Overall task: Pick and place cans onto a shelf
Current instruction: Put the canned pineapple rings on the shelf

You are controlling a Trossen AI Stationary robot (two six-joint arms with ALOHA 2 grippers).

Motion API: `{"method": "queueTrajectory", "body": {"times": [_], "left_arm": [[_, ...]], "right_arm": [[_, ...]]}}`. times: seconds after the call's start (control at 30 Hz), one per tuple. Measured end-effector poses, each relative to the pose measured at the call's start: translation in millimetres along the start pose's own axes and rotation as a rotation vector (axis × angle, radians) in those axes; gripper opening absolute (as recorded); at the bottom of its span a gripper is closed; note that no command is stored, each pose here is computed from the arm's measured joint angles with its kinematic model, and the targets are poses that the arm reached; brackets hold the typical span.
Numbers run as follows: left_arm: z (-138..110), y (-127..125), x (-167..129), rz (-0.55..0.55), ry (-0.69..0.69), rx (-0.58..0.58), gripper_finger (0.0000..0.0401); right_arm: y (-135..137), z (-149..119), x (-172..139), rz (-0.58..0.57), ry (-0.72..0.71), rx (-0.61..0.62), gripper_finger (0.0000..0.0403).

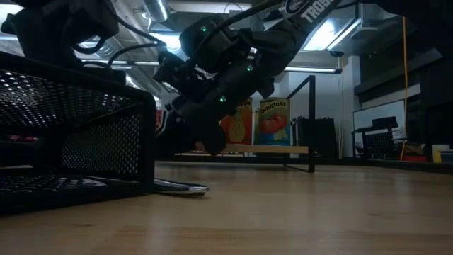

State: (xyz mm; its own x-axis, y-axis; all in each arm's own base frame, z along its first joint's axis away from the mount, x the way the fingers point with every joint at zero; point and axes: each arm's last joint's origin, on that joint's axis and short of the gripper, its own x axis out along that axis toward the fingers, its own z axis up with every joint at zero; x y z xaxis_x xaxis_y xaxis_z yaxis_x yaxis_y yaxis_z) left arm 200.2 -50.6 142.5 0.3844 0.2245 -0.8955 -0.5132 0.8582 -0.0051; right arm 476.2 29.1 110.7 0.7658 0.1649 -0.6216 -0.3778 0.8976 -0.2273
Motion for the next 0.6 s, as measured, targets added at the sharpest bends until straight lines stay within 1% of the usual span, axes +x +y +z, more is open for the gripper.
{"method": "queueTrajectory", "body": {"times": [0.4,0.6], "left_arm": [[2.3,-2.2,0.0,-0.023,-0.022,-0.009,0.008],[9.3,-6.9,-4.5,-0.043,-0.048,-0.008,0.0065]], "right_arm": [[-7.3,-3.3,-0.9,-0.009,0.006,0.015,0.0058],[-5.1,-7.9,-1.0,0.01,0.054,0.092,0.0058]]}}
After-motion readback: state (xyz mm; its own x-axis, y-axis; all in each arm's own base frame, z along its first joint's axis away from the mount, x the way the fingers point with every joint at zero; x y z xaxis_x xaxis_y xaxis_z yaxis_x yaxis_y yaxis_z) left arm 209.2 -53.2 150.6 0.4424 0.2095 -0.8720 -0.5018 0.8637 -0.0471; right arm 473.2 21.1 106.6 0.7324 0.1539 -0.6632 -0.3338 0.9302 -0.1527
